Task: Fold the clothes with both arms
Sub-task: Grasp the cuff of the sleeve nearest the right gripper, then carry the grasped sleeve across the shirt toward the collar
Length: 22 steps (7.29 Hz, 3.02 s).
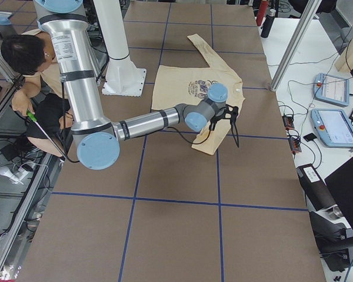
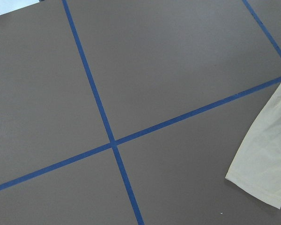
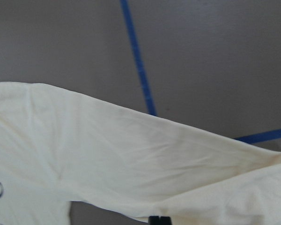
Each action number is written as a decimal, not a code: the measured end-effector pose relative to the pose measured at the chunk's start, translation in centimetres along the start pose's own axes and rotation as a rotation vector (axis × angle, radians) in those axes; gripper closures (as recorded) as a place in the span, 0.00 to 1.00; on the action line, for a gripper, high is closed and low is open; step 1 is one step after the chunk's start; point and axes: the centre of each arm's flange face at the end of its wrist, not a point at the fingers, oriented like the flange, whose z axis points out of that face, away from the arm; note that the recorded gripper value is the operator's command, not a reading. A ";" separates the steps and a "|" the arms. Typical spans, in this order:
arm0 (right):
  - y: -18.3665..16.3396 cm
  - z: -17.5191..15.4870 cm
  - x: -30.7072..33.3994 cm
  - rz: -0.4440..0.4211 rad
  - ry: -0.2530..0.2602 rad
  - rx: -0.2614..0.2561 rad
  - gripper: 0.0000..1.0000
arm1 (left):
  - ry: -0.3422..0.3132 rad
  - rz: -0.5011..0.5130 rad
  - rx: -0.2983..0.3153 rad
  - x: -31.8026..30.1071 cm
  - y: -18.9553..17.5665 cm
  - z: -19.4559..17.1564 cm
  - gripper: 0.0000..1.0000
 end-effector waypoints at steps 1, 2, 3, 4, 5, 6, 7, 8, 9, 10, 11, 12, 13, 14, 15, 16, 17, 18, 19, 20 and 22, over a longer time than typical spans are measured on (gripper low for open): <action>0.5 1.1 -7.9 0.026 0.011 0.019 1.00 | 0.000 0.002 0.002 0.0 0.0 0.0 0.01; 1.5 2.6 -15.5 0.060 0.028 0.056 1.00 | 0.000 0.002 0.001 -0.1 0.0 0.1 0.01; 2.4 4.4 -22.8 0.088 0.040 0.112 1.00 | 0.000 -0.001 -0.001 -0.2 0.1 0.2 0.01; 2.6 5.7 -29.0 0.100 0.044 0.156 1.00 | 0.000 -0.003 -0.003 -0.3 0.2 0.3 0.01; 2.5 6.0 -33.7 0.099 0.041 0.181 1.00 | 0.001 -0.004 -0.004 -0.3 0.2 0.3 0.01; 2.8 6.3 -38.3 0.089 0.038 0.204 1.00 | 0.003 -0.004 -0.004 -0.3 0.2 0.3 0.01; 4.0 7.0 -42.3 0.067 0.032 0.229 1.00 | 0.009 -0.005 -0.005 -0.3 0.2 0.4 0.01; 5.8 8.2 -45.6 0.036 0.015 0.253 1.00 | 0.017 -0.006 -0.005 -0.2 0.2 0.4 0.01; 7.5 10.1 -47.6 0.009 0.006 0.275 1.00 | 0.020 -0.006 -0.004 -0.2 0.2 0.4 0.01; 8.8 12.0 -48.8 -0.010 0.008 0.296 1.00 | 0.021 -0.004 -0.003 -0.1 0.1 0.3 0.01; 9.6 13.5 -50.0 -0.020 0.011 0.302 0.98 | 0.022 -0.002 -0.003 -0.1 -0.1 0.4 0.01; 10.2 14.3 -51.4 -0.028 0.010 0.300 0.97 | 0.027 0.003 -0.004 0.1 -0.8 0.8 0.01; 11.0 14.7 -52.6 -0.035 0.000 0.295 0.90 | 0.042 -0.006 -0.010 0.9 -2.8 2.0 0.01; 11.8 15.2 -53.5 -0.045 -0.018 0.292 0.25 | 0.062 -0.027 -0.021 2.4 -5.2 3.7 0.01; 12.4 15.8 -54.0 -0.053 -0.033 0.292 0.03 | 0.079 -0.041 -0.030 3.8 -7.2 5.1 0.00; 12.8 16.0 -54.3 -0.056 -0.043 0.294 0.02 | 0.093 -0.044 -0.042 4.6 -8.6 6.6 0.00; 13.1 15.8 -54.9 -0.049 -0.054 0.294 0.02 | 0.107 -0.046 -0.050 5.2 -9.4 8.3 0.00; 13.3 15.4 -55.4 -0.037 -0.064 0.295 0.02 | 0.127 -0.055 -0.053 6.6 -9.6 10.4 0.01; 13.4 15.1 -55.7 -0.021 -0.073 0.294 0.02 | 0.129 -0.077 -0.057 8.4 -9.2 12.9 0.00; 13.2 14.7 -55.6 0.001 -0.082 0.291 0.02 | 0.110 -0.113 -0.059 9.4 -7.9 14.8 0.00; 10.9 13.7 -51.9 0.038 -0.100 0.272 0.02 | 0.100 -0.178 -0.076 9.2 -4.7 16.6 0.00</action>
